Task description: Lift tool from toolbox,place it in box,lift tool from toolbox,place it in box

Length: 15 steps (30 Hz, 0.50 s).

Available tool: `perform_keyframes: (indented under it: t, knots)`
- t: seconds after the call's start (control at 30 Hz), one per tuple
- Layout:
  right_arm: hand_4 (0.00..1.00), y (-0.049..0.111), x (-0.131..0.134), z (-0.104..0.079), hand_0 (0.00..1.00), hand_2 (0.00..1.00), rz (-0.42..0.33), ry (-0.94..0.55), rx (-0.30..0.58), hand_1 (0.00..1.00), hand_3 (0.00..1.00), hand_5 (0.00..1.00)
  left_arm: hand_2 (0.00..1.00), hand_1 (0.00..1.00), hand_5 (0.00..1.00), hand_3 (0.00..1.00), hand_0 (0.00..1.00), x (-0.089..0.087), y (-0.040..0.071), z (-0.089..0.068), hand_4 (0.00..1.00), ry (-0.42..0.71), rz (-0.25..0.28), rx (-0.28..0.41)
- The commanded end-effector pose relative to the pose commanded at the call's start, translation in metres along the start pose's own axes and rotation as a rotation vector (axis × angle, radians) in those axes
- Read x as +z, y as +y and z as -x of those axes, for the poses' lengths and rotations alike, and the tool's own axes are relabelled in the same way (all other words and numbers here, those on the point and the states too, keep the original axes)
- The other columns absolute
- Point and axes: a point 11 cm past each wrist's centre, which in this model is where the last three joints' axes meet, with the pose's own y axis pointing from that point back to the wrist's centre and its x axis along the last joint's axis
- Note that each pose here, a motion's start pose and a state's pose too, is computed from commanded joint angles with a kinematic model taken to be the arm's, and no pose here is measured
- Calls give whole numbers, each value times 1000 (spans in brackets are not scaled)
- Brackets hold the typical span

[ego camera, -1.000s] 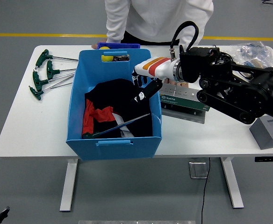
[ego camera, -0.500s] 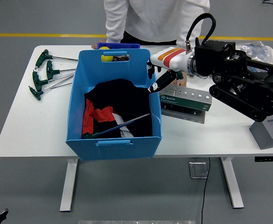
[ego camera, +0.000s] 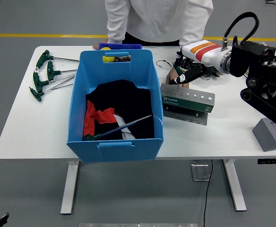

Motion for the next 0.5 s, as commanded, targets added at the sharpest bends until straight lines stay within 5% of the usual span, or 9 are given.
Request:
perform_keyframes:
  t: [0.13, 0.17, 0.3, 0.5]
  knots:
    - [986, 13, 24, 8, 561, 701, 61, -125, 33, 620, 658, 755, 885, 879, 676, 686, 861, -1, 0, 1, 692, -1, -1, -2]
    - [992, 16, 29, 10, 550, 702, 75, -158, 43, 604, 812, 757, 885, 879, 673, 685, 861, -1, 0, 1, 690, -1, -1, -3]
    - [992, 28, 51, 26, 550, 702, 143, -396, 115, 604, 812, 757, 885, 879, 673, 685, 861, -3, 1, 2, 690, -4, -3, -5]
    - [998, 35, 50, 53, 555, 718, 148, -684, 208, 604, 863, 786, 885, 878, 673, 684, 860, -3, 1, 5, 690, -4, -1, -14]
